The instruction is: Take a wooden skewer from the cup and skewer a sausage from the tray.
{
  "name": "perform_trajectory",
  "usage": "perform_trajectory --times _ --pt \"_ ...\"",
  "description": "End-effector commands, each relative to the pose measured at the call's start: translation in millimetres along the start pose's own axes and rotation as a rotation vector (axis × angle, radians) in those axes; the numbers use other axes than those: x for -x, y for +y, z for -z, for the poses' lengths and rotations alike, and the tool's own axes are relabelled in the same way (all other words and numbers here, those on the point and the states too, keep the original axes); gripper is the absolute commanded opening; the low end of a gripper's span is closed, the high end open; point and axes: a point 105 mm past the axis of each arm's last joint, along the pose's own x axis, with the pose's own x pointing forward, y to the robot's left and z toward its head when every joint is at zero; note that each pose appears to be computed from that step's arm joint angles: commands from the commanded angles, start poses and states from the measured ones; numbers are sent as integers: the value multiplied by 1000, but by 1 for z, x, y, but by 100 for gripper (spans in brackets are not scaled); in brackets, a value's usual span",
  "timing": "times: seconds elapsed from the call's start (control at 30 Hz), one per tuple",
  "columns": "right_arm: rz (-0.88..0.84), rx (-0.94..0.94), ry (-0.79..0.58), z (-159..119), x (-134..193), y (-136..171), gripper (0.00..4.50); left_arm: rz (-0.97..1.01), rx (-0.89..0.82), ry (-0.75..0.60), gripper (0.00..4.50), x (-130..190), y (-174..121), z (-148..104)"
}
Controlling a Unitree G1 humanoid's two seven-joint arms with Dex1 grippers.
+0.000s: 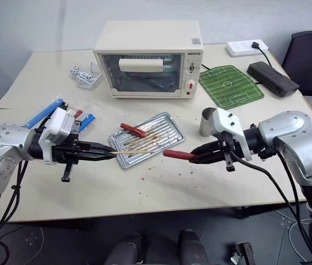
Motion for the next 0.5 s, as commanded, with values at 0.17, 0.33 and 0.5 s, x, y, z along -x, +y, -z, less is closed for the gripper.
perform_trajectory --times 0.17,0.33,0.5 --pt "6 57 -25 -17 -1 2 55 0 -46 -12 0 1 1 -10" --pt "5 60 -29 -18 -1 1 55 4 -44 -15 0 0 0 -10" --pt "-17 80 -38 -23 -4 7 55 3 -47 -14 0 0 1 -10"
